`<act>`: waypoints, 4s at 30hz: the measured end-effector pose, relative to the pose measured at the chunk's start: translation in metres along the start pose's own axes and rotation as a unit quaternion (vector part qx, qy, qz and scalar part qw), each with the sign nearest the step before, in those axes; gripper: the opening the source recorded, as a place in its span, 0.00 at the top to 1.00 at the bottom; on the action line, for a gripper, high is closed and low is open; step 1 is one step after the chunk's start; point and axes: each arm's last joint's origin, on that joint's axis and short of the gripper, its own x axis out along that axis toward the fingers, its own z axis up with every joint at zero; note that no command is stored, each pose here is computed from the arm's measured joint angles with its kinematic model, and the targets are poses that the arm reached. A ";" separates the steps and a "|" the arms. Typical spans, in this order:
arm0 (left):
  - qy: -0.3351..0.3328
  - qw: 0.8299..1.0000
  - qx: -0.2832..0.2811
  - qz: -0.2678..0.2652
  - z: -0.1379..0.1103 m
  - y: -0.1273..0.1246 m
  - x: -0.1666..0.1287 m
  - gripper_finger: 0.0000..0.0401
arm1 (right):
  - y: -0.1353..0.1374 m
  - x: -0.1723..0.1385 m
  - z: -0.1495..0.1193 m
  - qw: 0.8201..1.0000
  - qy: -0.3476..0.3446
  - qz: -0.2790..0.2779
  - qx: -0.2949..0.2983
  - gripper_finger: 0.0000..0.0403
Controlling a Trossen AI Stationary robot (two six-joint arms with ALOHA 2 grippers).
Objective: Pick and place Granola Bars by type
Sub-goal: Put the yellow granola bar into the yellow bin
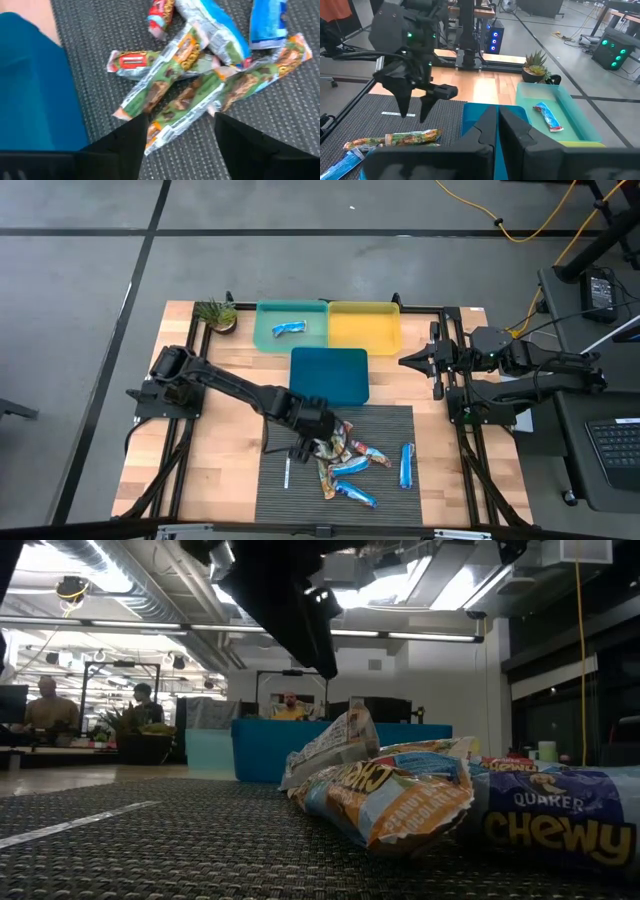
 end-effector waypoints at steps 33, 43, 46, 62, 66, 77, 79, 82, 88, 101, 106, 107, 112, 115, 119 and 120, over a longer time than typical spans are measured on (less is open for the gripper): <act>0.050 0.999 0.003 0.017 -0.032 0.001 0.068 0.37 | 0.001 0.000 -0.006 1.000 0.029 0.007 -0.001 0.95; 0.046 0.998 -0.026 0.024 -0.032 0.002 0.068 0.46 | 0.001 0.000 -0.006 1.000 0.029 0.008 -0.001 0.95; 0.047 0.998 -0.030 0.024 -0.032 0.002 0.068 0.52 | 0.001 0.000 -0.006 1.000 0.029 0.008 -0.001 0.95; 0.045 0.997 -0.057 0.034 -0.030 -0.002 0.046 0.82 | 0.001 0.000 -0.005 1.000 0.029 0.009 -0.001 0.95; 0.016 0.996 -0.072 0.046 -0.024 -0.002 0.020 0.85 | 0.001 0.000 -0.006 1.000 0.029 0.009 -0.001 0.95; -0.223 0.962 -0.139 0.069 -0.004 0.005 -0.114 0.86 | 0.001 0.000 -0.006 1.000 0.029 0.009 -0.001 0.95; -0.280 0.947 -0.146 0.054 -0.003 0.003 -0.142 0.86 | 0.001 0.000 -0.005 1.000 0.029 0.009 -0.001 0.95; -0.366 0.920 -0.135 0.031 -0.003 -0.006 -0.182 0.86 | 0.001 0.000 -0.005 1.000 0.028 0.009 -0.001 0.95; -0.496 0.866 -0.065 -0.021 -0.010 -0.029 -0.242 0.86 | 0.001 0.000 -0.005 1.000 0.027 0.009 -0.001 0.95; -0.535 0.844 -0.036 -0.007 -0.021 -0.046 -0.269 0.86 | 0.001 0.000 0.001 1.000 -0.005 0.005 0.015 0.95; -0.534 0.844 -0.045 0.013 -0.021 -0.044 -0.269 0.86 | 0.001 0.004 0.005 0.999 -0.021 0.012 0.048 0.89; -0.534 0.844 -0.047 0.017 -0.021 -0.044 -0.269 0.86 | 0.001 0.006 0.005 0.998 -0.022 0.019 0.052 0.86; -0.526 0.848 -0.056 0.035 -0.022 -0.043 -0.267 0.86 | 0.003 0.020 0.009 0.995 -0.032 0.049 0.079 0.65; -0.508 0.856 -0.077 0.063 -0.024 -0.040 -0.264 0.86 | 0.005 0.032 0.012 0.992 -0.046 0.079 0.089 0.51; -0.485 0.863 -0.110 0.090 -0.025 -0.032 -0.258 0.86 | 0.006 0.049 0.024 0.988 -0.052 0.107 0.100 0.37; -0.482 0.863 -0.117 0.094 -0.025 -0.030 -0.256 0.86 | 0.006 0.054 0.029 0.988 -0.048 0.112 0.098 0.35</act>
